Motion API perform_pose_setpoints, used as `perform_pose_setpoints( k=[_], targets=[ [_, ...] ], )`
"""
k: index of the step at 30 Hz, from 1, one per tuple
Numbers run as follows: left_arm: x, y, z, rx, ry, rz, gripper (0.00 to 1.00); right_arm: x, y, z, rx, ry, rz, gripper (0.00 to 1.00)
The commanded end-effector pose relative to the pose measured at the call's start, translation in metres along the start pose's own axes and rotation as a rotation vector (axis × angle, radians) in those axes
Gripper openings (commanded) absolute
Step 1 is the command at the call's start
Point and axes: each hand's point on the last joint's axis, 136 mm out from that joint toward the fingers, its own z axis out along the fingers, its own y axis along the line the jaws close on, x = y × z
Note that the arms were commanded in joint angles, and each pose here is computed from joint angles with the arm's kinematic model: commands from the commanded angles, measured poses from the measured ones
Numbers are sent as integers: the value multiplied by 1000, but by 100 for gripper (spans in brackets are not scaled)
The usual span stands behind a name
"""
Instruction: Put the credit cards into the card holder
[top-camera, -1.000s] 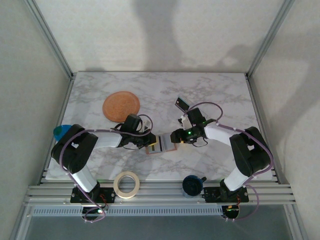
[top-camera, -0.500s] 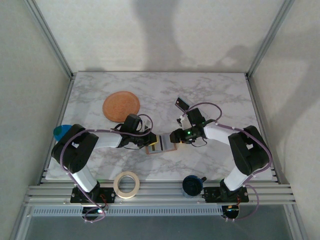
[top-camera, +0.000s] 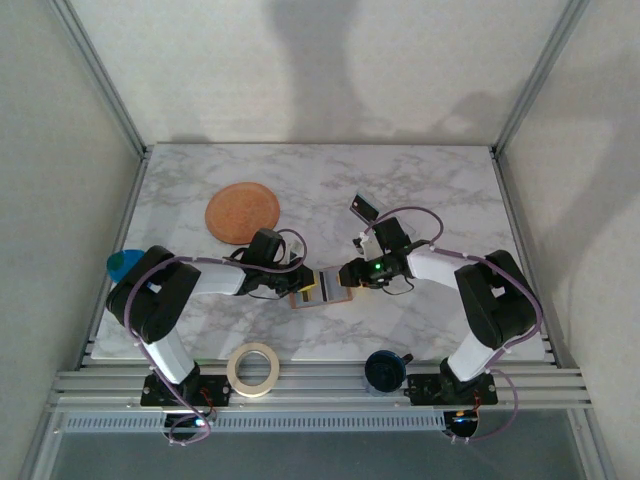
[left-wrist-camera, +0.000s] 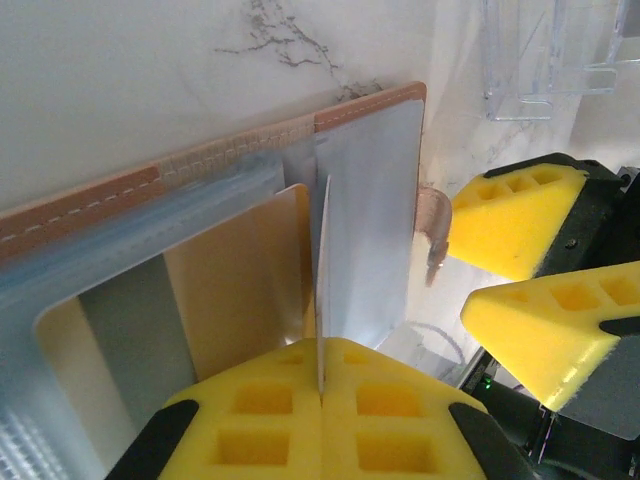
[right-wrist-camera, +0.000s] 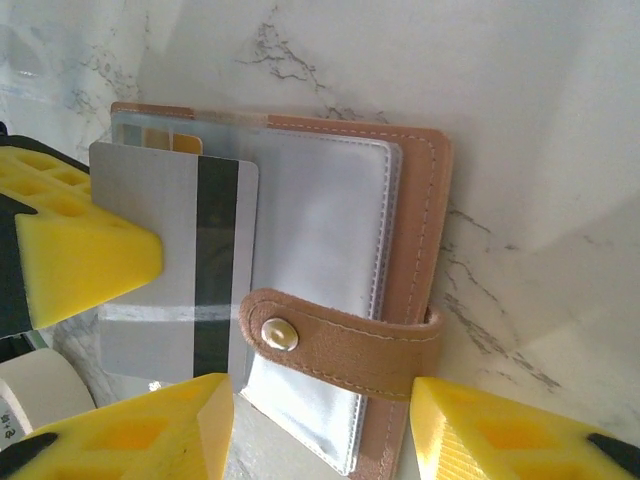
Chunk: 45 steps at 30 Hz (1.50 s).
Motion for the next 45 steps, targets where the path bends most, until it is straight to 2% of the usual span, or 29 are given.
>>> perform_pose_setpoints(
  k=[1, 14, 25, 36, 45],
  targets=[
    [-7, -4, 0, 16, -23, -8, 0, 3, 1, 0, -22, -3, 17, 50],
    [-13, -6, 4, 5, -51, -12, 0, 2, 2, 2, -40, -6, 29, 52],
    [-8, -9, 13, 13, -30, -9, 0, 4, 5, 3, -70, -20, 29, 51],
    [-7, 4, -14, -100, -75, 17, 0, 4, -3, -2, -46, -24, 34, 51],
    [-4, 12, -4, -108, -35, 7, 0, 5, -4, -2, -52, -28, 37, 51]
  ],
)
